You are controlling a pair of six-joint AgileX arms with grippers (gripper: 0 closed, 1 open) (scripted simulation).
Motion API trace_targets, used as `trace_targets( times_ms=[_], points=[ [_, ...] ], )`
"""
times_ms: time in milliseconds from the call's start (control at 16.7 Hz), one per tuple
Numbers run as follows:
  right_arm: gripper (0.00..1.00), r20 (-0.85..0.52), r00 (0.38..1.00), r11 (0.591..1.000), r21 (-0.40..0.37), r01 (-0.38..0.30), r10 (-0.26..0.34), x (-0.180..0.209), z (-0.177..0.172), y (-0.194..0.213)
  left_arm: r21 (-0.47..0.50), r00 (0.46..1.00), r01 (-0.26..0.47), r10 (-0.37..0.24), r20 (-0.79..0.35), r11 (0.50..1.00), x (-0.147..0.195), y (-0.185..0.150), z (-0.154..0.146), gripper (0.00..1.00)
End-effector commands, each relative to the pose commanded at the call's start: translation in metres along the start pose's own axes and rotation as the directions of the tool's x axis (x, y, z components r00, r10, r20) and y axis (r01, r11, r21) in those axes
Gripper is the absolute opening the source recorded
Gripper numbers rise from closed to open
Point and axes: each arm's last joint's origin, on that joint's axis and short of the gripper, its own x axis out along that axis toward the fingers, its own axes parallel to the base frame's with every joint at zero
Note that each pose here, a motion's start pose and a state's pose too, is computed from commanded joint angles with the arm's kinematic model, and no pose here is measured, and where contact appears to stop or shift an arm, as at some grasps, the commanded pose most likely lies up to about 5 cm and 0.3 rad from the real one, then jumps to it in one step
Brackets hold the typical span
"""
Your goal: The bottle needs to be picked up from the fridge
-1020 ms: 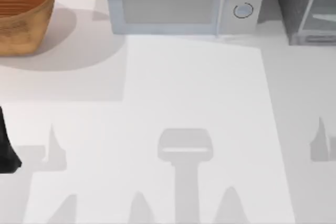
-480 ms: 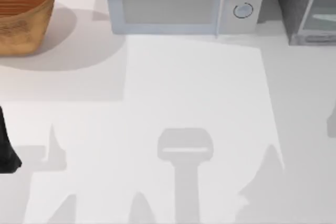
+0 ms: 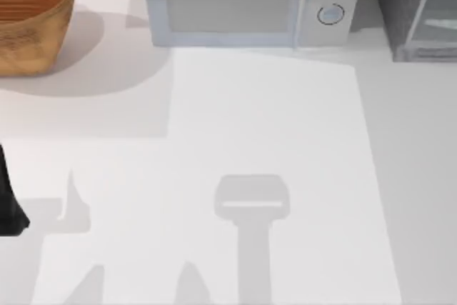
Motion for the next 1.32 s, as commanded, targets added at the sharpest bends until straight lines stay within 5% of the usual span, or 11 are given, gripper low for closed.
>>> trace_targets(
  times_ms=[720,1320],
  points=[
    [1.0,0.015,1.0,1.0,-0.015,-0.001,0.001,0.019,-0.004,-0.01,0.0,1.0,0.0,0.0,0.0,1.0,0.0,0.0,0.0,1.0],
    [1.0,0.032,0.999,1.0,-0.027,0.009,-0.009,0.185,0.008,-0.022,0.0,1.0,0.0,0.0,0.0,1.0,0.0,0.0,0.0,1.0]
  ],
)
